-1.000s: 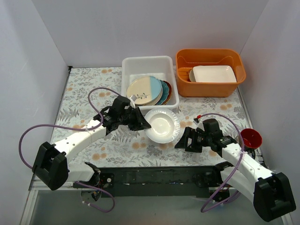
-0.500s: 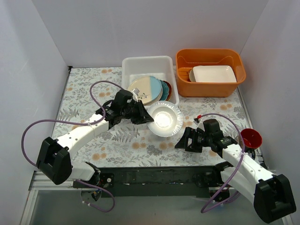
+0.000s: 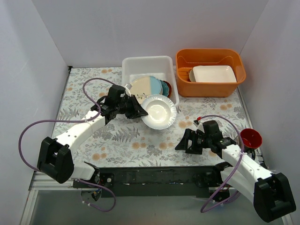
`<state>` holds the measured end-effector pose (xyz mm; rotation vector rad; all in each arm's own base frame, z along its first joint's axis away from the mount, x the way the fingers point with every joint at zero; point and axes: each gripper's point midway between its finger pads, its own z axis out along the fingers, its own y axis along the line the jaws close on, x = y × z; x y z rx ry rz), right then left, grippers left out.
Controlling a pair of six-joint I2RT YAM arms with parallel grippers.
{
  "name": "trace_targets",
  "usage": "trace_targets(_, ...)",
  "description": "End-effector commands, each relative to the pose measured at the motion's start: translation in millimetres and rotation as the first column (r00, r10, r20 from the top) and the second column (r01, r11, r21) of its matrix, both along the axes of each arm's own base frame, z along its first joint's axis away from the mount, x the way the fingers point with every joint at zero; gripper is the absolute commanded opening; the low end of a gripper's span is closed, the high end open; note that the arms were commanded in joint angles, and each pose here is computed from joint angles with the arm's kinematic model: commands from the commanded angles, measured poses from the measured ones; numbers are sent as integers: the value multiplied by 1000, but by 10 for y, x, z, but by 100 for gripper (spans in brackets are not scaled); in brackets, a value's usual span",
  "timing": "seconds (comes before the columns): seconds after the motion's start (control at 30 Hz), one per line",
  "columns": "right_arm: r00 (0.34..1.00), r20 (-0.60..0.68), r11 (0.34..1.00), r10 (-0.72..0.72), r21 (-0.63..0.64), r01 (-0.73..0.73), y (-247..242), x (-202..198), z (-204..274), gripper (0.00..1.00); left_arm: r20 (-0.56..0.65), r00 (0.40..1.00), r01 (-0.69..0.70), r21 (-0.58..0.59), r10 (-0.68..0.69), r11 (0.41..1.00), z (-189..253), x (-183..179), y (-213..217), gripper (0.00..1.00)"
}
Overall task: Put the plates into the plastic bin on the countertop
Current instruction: Place the plate in the plastic bin.
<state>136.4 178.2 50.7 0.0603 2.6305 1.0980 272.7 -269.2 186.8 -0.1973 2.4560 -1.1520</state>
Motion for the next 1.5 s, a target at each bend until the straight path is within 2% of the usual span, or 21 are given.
trace_targets(0.0, 1000, 16, 1000, 10, 6, -10, 6, -16, -12, 91, 116, 993, -4, -109, 17, 994, 475, 300, 153, 0)
trace_targets(0.3, 1000, 12, 1000, 11, 0, -11, 8, 5, -24, 91, 127, 990, -45, -121, 61, 992, 521, 654, 416, 0)
trace_targets(0.87, 1000, 5, 1000, 8, 1, -8, 1, -11, -47, 91, 140, 987, -61, -145, 82, 987, 587, 1220, 496, 0)
trace_targets(1.1, 1000, 3, 1000, 7, -2, -7, -3, -20, -62, 91, 133, 984, -104, -123, 120, 987, 476, 1390, 598, 0)
trace_targets(1.47, 1000, 1, 1000, -5, 12, 5, -8, -60, -65, 91, 131, 985, -87, -177, 111, 980, 560, 1670, 589, 0)
